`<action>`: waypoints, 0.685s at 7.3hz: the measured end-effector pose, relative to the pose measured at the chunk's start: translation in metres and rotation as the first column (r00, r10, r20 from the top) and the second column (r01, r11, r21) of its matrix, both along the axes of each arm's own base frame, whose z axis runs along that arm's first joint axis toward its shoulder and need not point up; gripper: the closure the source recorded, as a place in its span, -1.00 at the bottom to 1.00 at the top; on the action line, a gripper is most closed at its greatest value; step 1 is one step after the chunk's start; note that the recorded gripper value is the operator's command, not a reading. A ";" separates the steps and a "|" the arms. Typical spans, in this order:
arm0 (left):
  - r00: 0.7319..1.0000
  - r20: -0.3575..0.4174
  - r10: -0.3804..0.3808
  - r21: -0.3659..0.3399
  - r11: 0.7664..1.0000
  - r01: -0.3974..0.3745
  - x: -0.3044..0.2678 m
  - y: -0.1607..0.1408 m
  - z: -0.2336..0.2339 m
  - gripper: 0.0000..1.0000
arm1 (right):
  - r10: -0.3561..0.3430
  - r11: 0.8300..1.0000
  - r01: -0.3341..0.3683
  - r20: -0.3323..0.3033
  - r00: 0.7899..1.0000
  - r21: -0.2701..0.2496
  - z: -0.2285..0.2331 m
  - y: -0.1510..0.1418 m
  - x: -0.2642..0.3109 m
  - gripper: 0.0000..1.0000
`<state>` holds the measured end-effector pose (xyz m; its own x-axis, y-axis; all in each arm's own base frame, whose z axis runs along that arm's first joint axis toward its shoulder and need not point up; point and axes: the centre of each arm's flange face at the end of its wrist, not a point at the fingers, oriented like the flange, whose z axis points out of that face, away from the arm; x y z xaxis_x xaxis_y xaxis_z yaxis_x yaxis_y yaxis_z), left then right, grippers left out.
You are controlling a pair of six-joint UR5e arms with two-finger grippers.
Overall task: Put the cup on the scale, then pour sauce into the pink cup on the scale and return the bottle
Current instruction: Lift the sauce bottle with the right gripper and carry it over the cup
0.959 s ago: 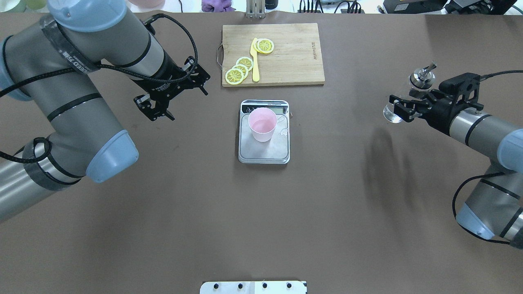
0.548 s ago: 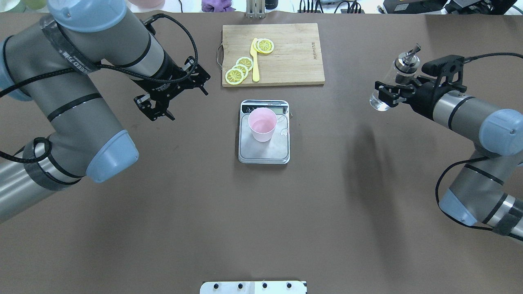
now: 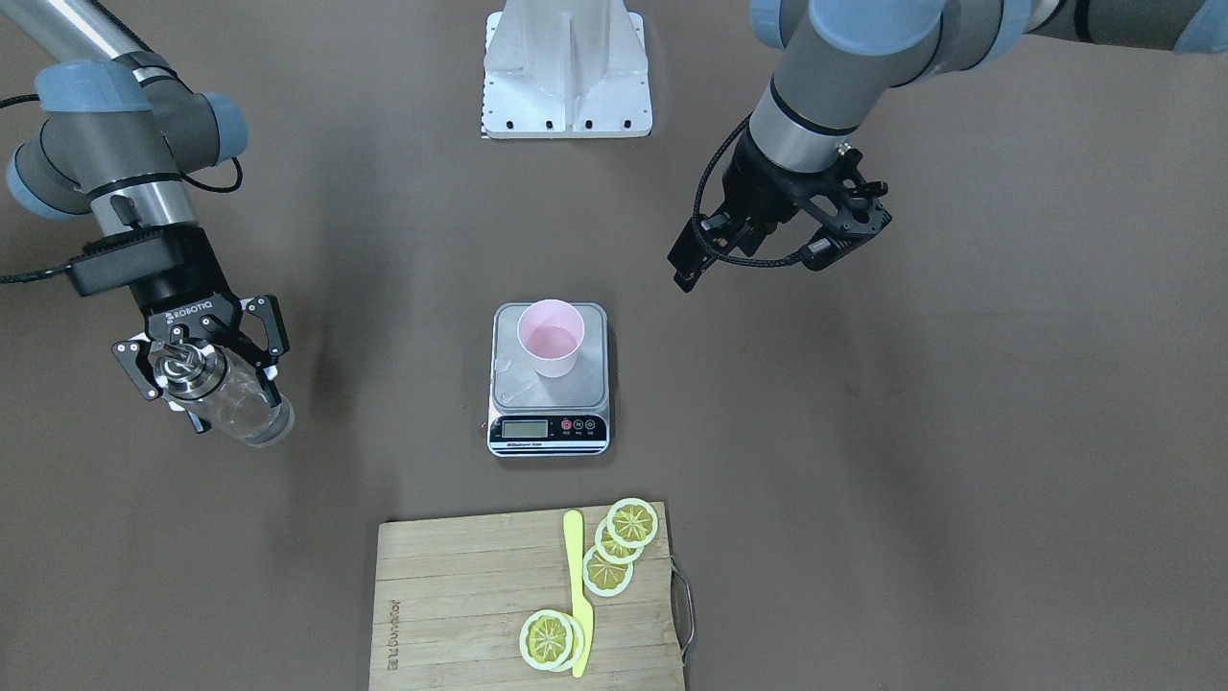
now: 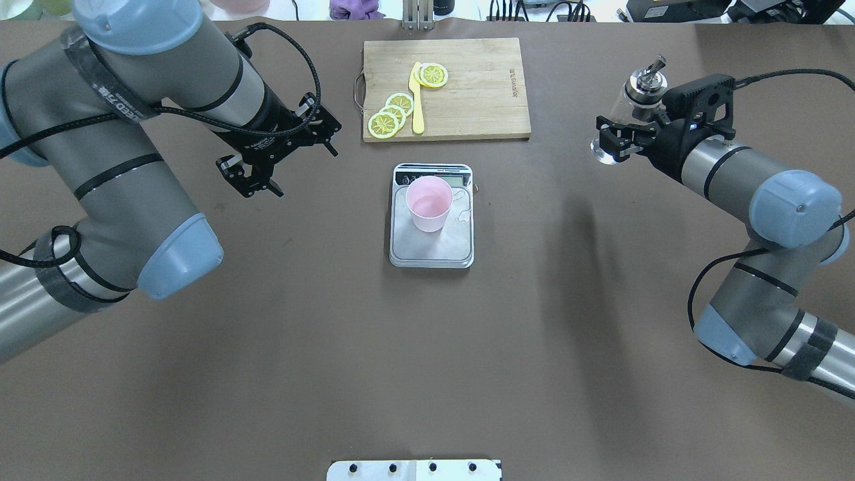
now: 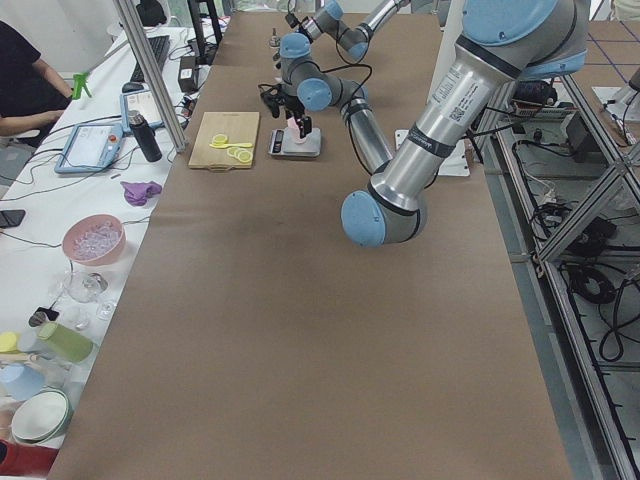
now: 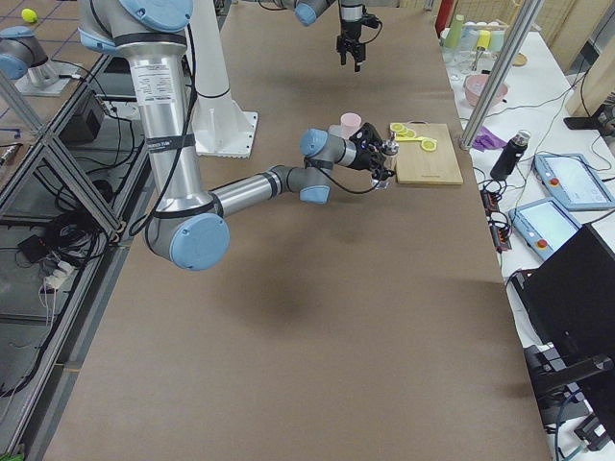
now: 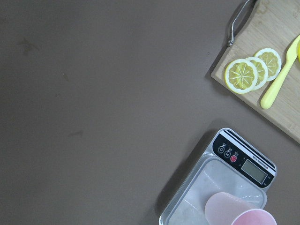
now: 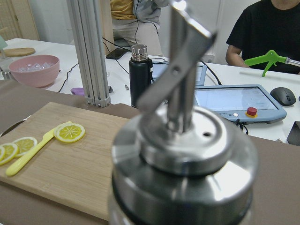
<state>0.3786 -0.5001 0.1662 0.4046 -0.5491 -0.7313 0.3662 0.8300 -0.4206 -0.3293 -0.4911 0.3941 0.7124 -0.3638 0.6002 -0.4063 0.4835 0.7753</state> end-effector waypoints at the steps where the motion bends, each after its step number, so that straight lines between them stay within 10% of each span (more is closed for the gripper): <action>1: 1.000 0.010 0.003 0.022 1.000 -0.003 -0.008 -0.005 0.005 -0.96 | 0.005 1.000 -0.003 -0.073 0.997 0.025 -0.010 0.005 -0.015 1.00; 3: 0.999 0.039 0.018 0.077 0.997 -0.021 -0.026 -0.017 0.021 -0.96 | 0.029 0.998 -0.012 -0.275 0.961 0.066 -0.058 0.014 -0.055 1.00; 5: 0.998 0.058 0.026 0.105 0.994 -0.032 -0.037 -0.023 0.033 -0.96 | 0.081 0.988 0.000 -0.519 0.851 0.154 -0.076 0.040 -0.087 1.00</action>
